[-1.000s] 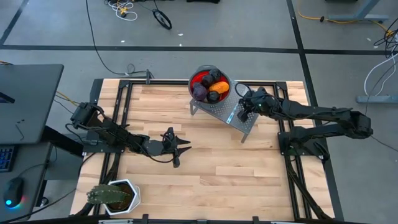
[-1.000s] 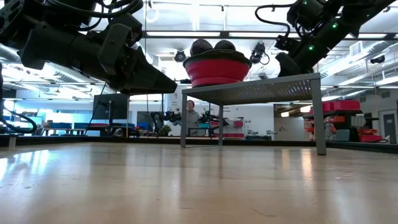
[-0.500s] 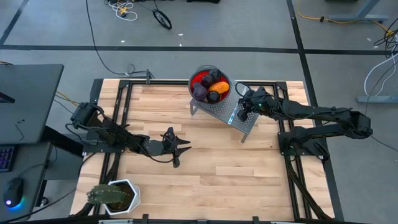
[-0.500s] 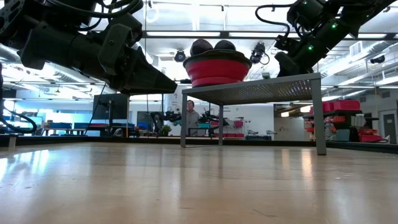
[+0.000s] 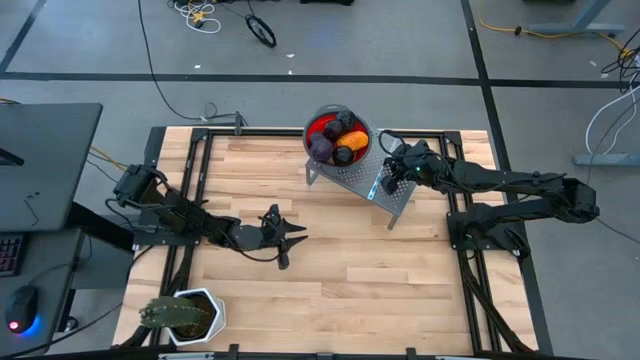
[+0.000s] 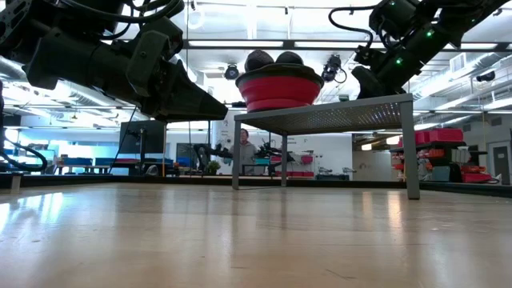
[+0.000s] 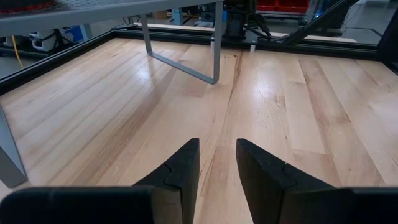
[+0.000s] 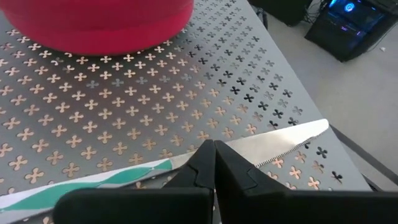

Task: Pick & Place Fruit
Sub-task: Put the knife on the shelf, then adjust the red strainer bowl

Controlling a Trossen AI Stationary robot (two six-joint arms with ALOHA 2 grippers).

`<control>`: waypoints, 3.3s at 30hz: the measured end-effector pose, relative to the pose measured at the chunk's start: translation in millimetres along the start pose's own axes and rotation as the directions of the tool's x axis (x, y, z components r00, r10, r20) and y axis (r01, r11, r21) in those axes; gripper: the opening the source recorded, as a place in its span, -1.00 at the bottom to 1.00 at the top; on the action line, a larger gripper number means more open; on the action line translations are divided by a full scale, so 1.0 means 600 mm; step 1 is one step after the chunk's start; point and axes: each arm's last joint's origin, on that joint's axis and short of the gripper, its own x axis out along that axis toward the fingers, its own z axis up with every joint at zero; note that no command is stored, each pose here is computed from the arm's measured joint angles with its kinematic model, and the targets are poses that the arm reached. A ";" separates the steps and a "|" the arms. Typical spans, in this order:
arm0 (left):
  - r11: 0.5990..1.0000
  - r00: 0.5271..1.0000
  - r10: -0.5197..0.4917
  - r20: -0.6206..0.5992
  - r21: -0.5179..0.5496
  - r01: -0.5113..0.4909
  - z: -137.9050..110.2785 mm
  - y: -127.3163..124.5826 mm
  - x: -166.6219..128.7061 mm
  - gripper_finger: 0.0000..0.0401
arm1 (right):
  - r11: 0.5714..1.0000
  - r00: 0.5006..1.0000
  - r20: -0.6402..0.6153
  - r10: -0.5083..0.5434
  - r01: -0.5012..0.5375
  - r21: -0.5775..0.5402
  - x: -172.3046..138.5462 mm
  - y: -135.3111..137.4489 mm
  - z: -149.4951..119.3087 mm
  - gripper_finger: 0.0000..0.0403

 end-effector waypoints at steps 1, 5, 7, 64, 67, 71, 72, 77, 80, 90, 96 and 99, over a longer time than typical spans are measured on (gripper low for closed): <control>1.000 1.000 0.000 0.000 0.000 0.000 0.000 0.000 0.000 -0.44 | 1.000 1.000 0.003 0.001 -0.001 -0.001 0.000 0.000 0.001 -0.97; 1.000 1.000 0.000 0.000 0.000 0.000 0.000 0.000 0.000 -0.44 | 0.999 0.999 0.043 0.033 -0.033 -0.004 -0.003 0.004 0.007 -0.97; 1.000 1.000 0.000 0.000 0.001 0.000 0.000 0.000 0.000 -0.44 | 0.998 0.997 0.057 0.055 -0.055 -0.004 -0.007 0.006 0.009 -0.97; 1.000 1.000 0.005 -0.010 0.000 -0.005 -0.002 0.000 0.000 -0.44 | 0.984 0.984 0.036 0.176 -0.177 0.018 -0.022 0.039 -0.013 -0.97; 1.000 1.000 0.005 -0.010 0.000 -0.005 -0.002 0.001 0.000 -0.44 | 0.984 0.984 0.037 0.177 -0.177 0.018 -0.021 0.039 -0.013 -0.97; 1.000 1.000 0.005 -0.010 -0.001 -0.005 -0.002 0.000 0.000 -0.44 | 0.985 0.984 0.027 0.174 -0.174 -0.002 -0.022 0.038 -0.014 -0.97; 1.000 1.000 0.005 -0.010 -0.001 -0.005 -0.002 0.000 0.000 -0.44 | 0.985 0.984 0.029 0.175 -0.175 -0.008 -0.024 0.037 -0.014 -0.97; 1.000 1.000 0.006 -0.011 0.000 -0.006 -0.002 0.001 0.000 -0.44 | 0.981 0.977 0.082 0.195 -0.193 -0.027 -0.045 0.032 -0.003 -0.97; 1.000 1.000 0.006 -0.011 0.000 -0.006 -0.002 0.001 0.000 -0.44 | 0.968 0.958 0.140 0.250 -0.248 -0.026 -0.069 0.028 0.009 -0.97; 1.000 1.000 0.004 0.027 0.006 -0.004 0.005 0.002 0.001 -0.44 | 0.853 0.842 0.154 0.518 -0.494 -0.167 -0.122 0.024 -0.018 -0.97; 0.999 0.988 -0.001 0.155 0.039 -0.005 0.034 0.005 0.000 -0.44 | 0.815 0.787 0.215 0.578 -0.545 -0.196 -0.137 0.027 -0.041 -0.97; 0.999 0.975 0.006 0.220 0.049 -0.018 0.059 0.015 -0.005 -0.45 | 0.819 0.777 0.258 0.574 -0.537 -0.204 -0.153 0.021 -0.045 -0.97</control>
